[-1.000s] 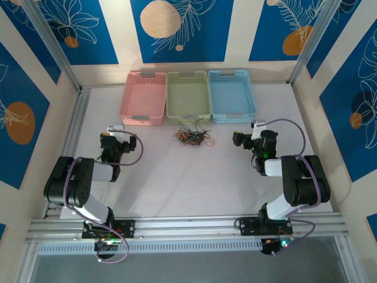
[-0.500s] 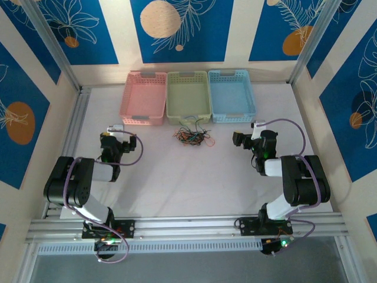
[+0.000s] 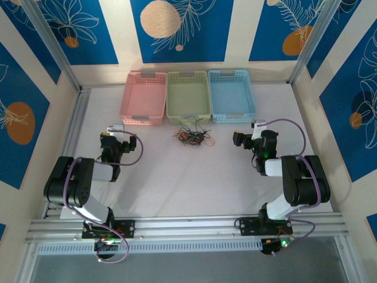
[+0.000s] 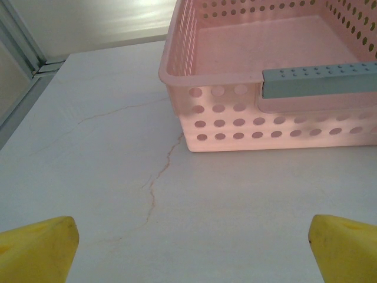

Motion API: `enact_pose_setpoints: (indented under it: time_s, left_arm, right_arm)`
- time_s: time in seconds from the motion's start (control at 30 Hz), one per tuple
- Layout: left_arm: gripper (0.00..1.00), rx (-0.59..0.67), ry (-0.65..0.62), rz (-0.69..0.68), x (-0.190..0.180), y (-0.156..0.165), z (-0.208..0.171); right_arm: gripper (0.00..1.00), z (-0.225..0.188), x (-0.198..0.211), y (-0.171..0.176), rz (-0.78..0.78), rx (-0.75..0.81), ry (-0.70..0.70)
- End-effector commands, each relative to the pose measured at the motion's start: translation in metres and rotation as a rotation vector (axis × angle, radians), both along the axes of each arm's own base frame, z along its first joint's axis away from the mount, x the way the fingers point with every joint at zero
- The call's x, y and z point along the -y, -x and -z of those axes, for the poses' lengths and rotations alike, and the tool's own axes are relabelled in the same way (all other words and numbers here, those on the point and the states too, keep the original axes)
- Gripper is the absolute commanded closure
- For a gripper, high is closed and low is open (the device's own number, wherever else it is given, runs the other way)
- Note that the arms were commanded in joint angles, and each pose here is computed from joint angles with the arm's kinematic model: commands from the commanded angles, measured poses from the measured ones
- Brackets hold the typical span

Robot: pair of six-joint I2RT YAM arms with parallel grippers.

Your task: Untangle the cables

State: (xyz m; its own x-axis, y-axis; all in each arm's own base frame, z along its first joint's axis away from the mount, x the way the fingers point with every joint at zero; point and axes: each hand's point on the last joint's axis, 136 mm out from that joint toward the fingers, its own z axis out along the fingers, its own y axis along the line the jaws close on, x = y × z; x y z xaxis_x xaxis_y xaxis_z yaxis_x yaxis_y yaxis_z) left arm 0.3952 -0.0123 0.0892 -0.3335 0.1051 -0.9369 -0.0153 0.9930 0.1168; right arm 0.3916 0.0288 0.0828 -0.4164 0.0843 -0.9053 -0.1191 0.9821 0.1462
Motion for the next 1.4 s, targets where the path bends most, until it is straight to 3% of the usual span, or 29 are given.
enact_pose_setpoints:
  time_s: [0.0, 0.17, 0.3, 0.43, 0.57, 0.67, 0.83, 0.93, 1.13, 1.23, 1.37]
  left_arm:
    - [0.00, 0.009, 0.018, 0.005, 0.001, 0.000, -0.003]
    - [0.00, 0.063, -0.037, 0.080, 0.019, 0.011, -0.017]
    - [0.00, 0.113, -0.093, 0.049, 0.027, 0.031, -0.055]
    - [0.00, 0.147, 0.125, -0.015, 0.022, 0.054, -0.087]
    - [0.00, -0.058, 0.457, -0.181, 0.012, 0.082, -0.085]
    - [0.00, -0.211, 0.624, -0.049, 0.044, 0.100, -0.089]
    - [0.00, -0.312, 0.699, 0.183, 0.081, 0.140, -0.120]
    - [0.02, -0.364, 0.674, 0.280, 0.092, 0.159, -0.136]
    - [0.03, -0.345, 0.576, 0.278, 0.082, 0.175, -0.152]
    - [0.02, -0.333, 0.606, 0.261, 0.081, 0.173, -0.154]
    - [0.02, -0.344, 0.625, 0.262, 0.084, 0.170, -0.149]
  right_arm:
    - [0.01, -0.011, -0.001, -0.005, -0.011, 0.031, 0.007]
    - [0.01, -0.020, -0.001, 0.001, 0.033, 0.079, 0.063]
    - [0.01, -0.046, -0.002, 0.015, 0.088, 0.066, 0.079]
    - [0.01, -0.086, -0.017, 0.031, 0.072, 0.035, -0.055]
    - [0.01, -0.111, -0.055, 0.053, -0.089, -0.029, -0.206]
    - [0.01, -0.109, -0.097, 0.073, -0.230, -0.152, -0.227]
    - [0.05, -0.089, -0.154, 0.092, -0.366, -0.376, -0.180]
    - [0.08, -0.080, -0.172, 0.083, -0.353, -0.470, -0.148]
    - [0.10, -0.054, -0.200, 0.043, -0.326, -0.577, -0.117]
    - [0.19, -0.034, -0.211, 0.016, -0.301, -0.635, -0.076]
    - [0.21, -0.016, -0.223, -0.016, -0.272, -0.636, -0.057]
